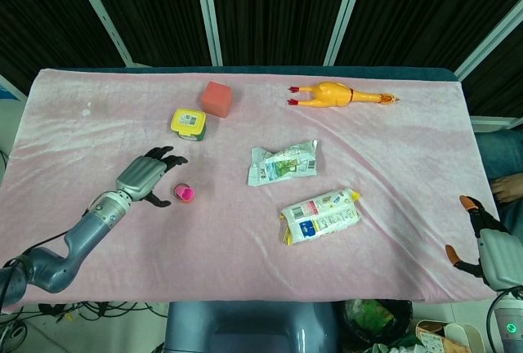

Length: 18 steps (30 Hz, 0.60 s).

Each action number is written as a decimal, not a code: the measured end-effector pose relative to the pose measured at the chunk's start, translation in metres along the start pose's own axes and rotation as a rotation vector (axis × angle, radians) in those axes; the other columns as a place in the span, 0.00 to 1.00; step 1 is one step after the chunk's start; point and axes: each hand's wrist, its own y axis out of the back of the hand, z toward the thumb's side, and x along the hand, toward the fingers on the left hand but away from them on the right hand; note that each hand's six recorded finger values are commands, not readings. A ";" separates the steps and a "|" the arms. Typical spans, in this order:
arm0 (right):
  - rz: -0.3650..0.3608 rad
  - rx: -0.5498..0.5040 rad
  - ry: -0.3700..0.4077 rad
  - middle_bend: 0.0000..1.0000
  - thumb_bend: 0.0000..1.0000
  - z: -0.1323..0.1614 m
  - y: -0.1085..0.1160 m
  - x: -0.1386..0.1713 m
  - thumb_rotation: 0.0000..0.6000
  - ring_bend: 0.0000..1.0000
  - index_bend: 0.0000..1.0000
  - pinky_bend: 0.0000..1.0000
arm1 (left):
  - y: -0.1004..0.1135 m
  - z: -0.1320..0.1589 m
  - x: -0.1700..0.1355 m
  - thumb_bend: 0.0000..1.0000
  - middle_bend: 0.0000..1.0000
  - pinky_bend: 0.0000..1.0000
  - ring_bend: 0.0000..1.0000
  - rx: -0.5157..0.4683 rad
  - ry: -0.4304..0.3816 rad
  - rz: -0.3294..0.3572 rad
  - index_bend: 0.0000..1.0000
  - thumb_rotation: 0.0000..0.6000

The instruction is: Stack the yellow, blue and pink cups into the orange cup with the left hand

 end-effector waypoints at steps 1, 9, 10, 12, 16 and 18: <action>0.001 -0.001 -0.001 0.06 0.27 0.000 0.000 0.000 1.00 0.16 0.04 0.21 | 0.002 -0.001 -0.002 0.09 0.22 0.09 0.00 0.000 0.003 0.006 0.16 1.00; 0.004 -0.003 -0.001 0.06 0.27 0.000 -0.001 0.000 1.00 0.16 0.04 0.21 | 0.011 -0.011 -0.020 0.09 0.26 0.11 0.00 -0.002 0.018 0.049 0.23 1.00; 0.004 -0.002 0.000 0.06 0.27 0.001 -0.001 0.000 1.00 0.16 0.04 0.21 | 0.010 -0.010 -0.020 0.09 0.26 0.11 0.00 -0.006 0.015 0.050 0.23 1.00; 0.002 -0.001 0.001 0.06 0.27 0.001 0.000 0.001 1.00 0.16 0.04 0.21 | 0.010 -0.007 -0.020 0.10 0.26 0.13 0.00 -0.027 0.005 0.055 0.23 1.00; 0.001 0.000 -0.001 0.06 0.27 0.001 0.000 0.001 1.00 0.16 0.04 0.21 | 0.010 0.001 -0.020 0.10 0.25 0.13 0.00 -0.100 -0.031 0.068 0.23 1.00; 0.002 -0.002 -0.002 0.06 0.27 0.000 0.000 0.000 1.00 0.16 0.04 0.21 | 0.011 0.006 -0.021 0.10 0.24 0.13 0.00 -0.135 -0.060 0.084 0.23 1.00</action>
